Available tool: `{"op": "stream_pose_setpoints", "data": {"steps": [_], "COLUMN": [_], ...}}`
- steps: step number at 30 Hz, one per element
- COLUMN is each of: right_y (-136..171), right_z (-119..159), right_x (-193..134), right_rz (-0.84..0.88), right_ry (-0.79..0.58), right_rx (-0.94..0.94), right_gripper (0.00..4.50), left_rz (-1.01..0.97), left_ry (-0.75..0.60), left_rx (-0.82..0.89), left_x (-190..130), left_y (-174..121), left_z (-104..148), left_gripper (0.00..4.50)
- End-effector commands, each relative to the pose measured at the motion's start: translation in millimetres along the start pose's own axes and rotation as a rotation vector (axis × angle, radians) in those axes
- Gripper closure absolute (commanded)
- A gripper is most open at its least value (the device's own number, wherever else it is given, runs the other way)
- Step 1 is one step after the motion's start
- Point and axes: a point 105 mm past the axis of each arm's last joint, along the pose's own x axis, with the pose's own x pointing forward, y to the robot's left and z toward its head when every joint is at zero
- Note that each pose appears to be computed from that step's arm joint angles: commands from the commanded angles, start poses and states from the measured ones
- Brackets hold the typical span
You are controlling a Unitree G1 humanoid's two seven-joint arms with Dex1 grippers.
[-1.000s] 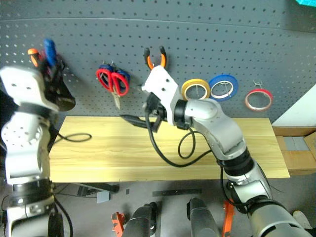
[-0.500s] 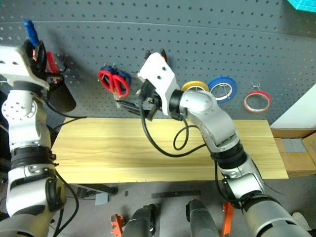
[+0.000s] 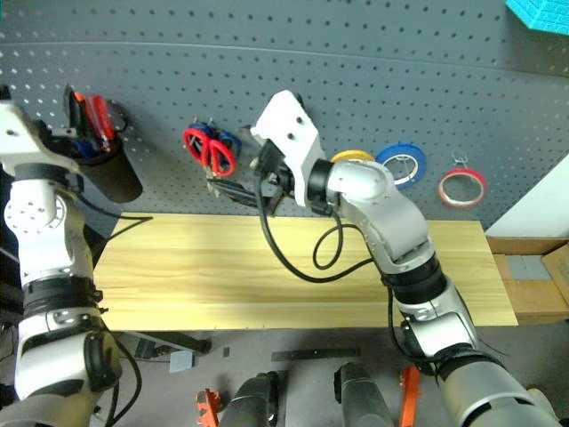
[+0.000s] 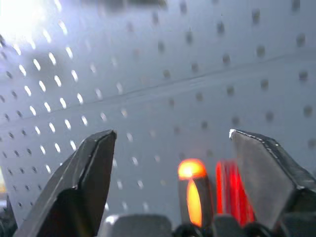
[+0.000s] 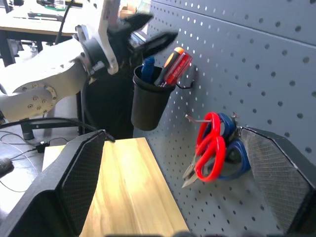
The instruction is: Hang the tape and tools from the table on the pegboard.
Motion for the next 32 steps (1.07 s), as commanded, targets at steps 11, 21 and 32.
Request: {"op": "stream_pose_setpoints", "data": {"steps": [11, 21, 32], "right_y": [0, 24, 17], "right_z": [-33, -147, -231], "right_x": [-79, -126, -191], "right_rz": [-0.098, -0.359, -0.737], "right_ry": [0.064, 0.220, 0.403], "right_rx": [0.108, 0.282, 0.279], "right_gripper": [0.00, 0.00, 0.00], "left_rz": [-0.730, -0.647, -0.245], "left_ry": [0.336, 0.688, 0.888], "left_rx": [-0.306, -0.347, -0.169], "left_x": [-99, -183, -238], "left_y": [-142, -141, -88], "left_z": [8, -66, -141], "left_gripper": [0.74, 0.74, 0.74]}}
